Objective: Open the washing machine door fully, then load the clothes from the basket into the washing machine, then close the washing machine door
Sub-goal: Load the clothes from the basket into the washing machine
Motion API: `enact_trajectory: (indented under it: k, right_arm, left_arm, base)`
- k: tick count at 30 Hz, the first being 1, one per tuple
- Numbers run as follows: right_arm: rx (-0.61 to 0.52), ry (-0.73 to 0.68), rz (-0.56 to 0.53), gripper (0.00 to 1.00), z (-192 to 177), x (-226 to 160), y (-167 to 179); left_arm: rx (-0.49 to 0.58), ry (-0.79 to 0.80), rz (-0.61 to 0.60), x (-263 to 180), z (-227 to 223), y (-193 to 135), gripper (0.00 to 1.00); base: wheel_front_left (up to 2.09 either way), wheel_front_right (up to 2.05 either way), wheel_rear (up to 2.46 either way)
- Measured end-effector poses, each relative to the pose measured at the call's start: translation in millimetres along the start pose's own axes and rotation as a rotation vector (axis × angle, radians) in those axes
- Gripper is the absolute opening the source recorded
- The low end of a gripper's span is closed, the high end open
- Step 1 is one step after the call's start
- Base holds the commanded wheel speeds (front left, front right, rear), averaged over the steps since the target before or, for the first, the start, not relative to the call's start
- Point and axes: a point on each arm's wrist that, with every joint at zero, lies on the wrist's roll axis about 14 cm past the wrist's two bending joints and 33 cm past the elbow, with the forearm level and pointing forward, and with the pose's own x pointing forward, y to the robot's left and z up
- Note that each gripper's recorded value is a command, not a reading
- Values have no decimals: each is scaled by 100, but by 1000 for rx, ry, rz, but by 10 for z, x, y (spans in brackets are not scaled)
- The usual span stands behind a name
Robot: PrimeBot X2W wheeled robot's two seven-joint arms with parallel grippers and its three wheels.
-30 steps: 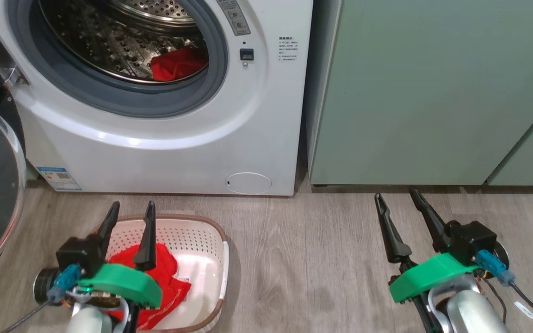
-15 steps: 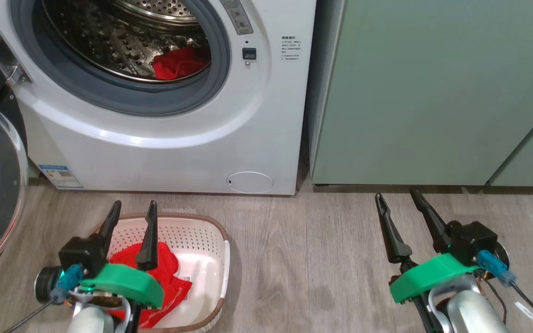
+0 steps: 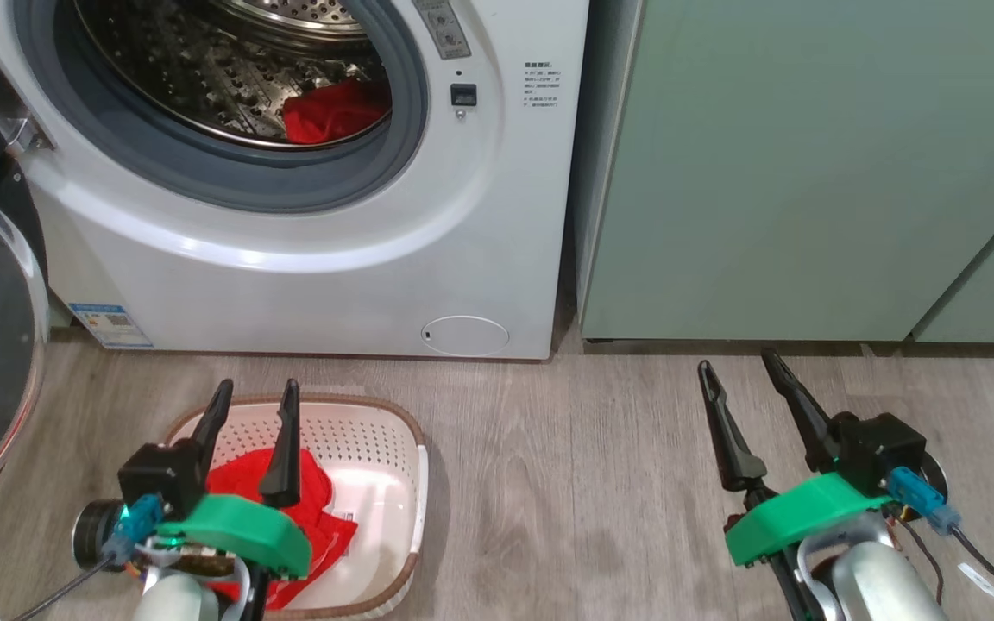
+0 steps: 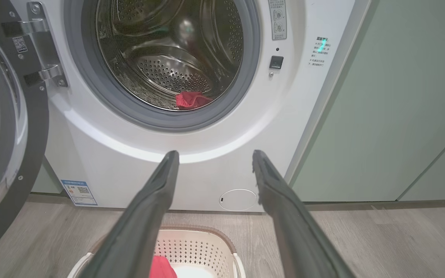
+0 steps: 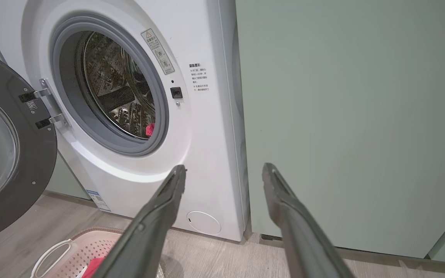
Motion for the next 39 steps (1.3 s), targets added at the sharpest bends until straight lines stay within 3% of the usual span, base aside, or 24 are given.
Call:
enact_trajectory:
  k: [19,32,39]
  right_arm:
    - [5,27,-9,100,-93,2,-32]
    - [4,102,10,100,-421,370,-91]
    - [12,173,-2,100,-817,647,-237]
  left_arm:
    - [-10,97,-7,-18,-312,-37,100]
    - [51,454,-8,124,-1414,76,100]
    - [132,733,-25,189,-2229,338,100]
  base:
    - [0,0,0]
    - [0,0,0]
    - [0,0,0]
